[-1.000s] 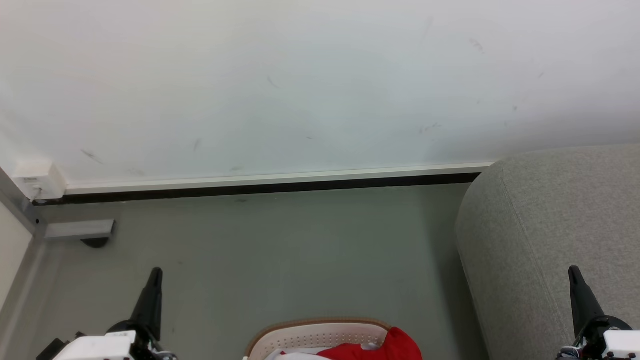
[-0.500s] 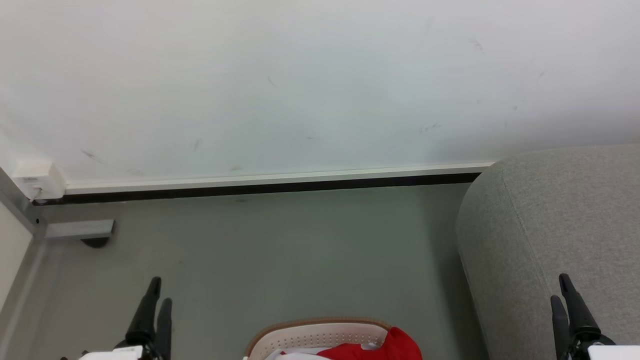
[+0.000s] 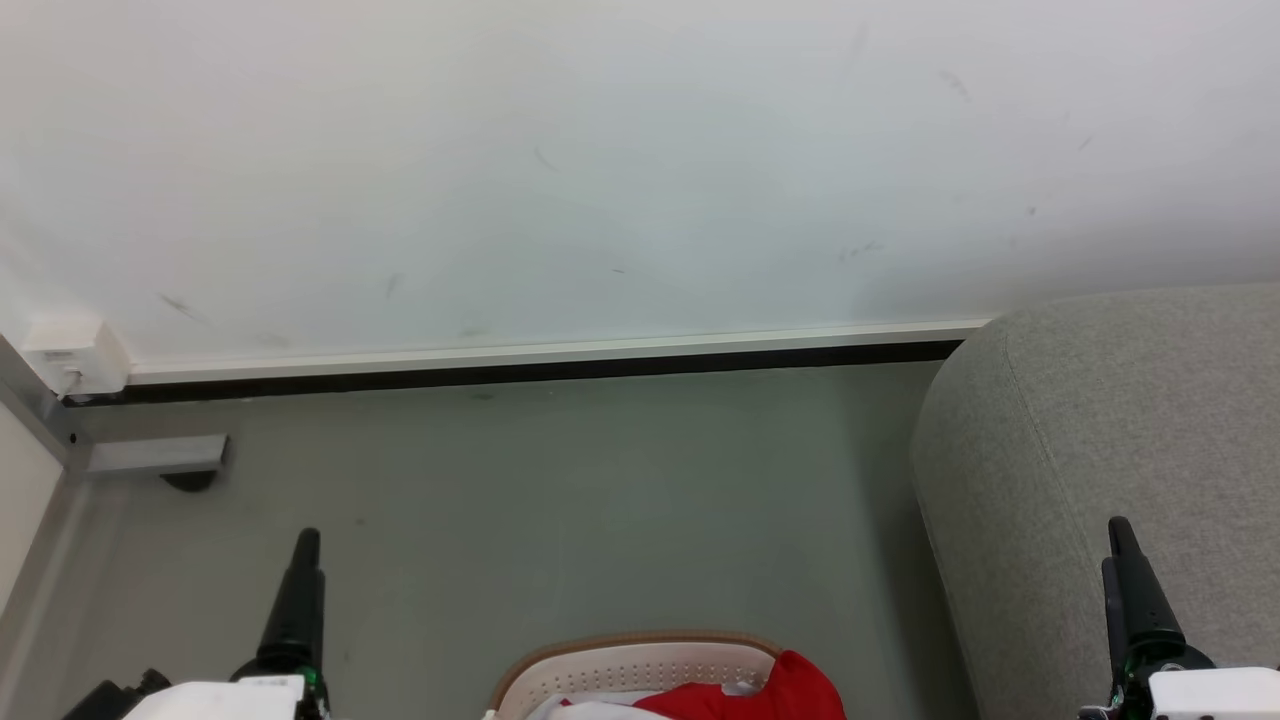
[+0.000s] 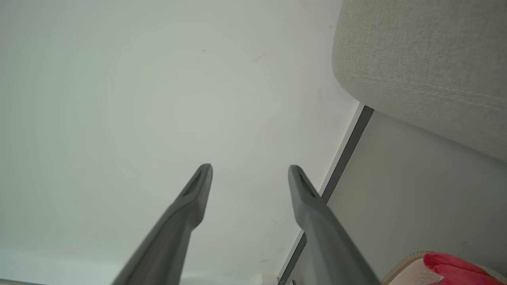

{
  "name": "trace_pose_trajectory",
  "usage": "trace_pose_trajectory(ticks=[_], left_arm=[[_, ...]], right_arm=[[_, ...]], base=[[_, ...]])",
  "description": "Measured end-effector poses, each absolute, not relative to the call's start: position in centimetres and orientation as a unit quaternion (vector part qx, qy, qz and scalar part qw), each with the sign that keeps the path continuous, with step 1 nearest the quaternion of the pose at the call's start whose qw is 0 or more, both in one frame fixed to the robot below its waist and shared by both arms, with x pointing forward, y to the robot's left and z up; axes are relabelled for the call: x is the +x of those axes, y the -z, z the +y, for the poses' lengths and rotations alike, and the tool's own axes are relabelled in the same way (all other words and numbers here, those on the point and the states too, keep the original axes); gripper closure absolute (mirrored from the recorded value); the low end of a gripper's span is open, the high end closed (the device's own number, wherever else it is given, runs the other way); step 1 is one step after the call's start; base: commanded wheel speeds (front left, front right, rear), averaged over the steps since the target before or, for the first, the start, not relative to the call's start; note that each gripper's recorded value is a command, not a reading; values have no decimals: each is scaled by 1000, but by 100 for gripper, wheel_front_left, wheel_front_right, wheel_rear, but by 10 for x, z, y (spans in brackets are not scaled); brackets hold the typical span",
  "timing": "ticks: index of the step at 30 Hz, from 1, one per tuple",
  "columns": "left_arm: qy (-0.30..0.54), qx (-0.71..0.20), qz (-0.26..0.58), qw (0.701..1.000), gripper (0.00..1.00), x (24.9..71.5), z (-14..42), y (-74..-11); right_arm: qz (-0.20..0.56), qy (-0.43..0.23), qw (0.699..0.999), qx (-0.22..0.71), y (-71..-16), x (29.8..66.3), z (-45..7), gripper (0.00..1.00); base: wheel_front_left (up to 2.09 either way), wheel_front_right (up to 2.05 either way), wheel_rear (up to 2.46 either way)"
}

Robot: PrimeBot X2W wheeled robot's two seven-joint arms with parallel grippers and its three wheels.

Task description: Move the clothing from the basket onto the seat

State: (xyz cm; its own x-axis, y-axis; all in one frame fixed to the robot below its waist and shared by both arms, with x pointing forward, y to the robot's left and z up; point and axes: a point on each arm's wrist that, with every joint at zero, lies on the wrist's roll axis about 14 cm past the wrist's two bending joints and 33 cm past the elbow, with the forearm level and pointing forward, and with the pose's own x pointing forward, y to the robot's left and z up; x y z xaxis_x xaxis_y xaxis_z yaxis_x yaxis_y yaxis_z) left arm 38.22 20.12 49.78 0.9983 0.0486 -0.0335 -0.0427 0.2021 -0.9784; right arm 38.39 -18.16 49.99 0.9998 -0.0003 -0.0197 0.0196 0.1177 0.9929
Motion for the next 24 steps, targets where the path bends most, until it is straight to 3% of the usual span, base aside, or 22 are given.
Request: trace_pose_trajectory(ticks=[11,24], left_arm=[[-15,-522,-14,853,0,386,193,-516],[-27,-410,-14,912,0,381,192,-515]], right_arm=[[0,-20,822,570,-513,386,-168,0],[-10,-52,896,441,-524,385,-155,0]], base=[[0,0,0],[0,0,0]])
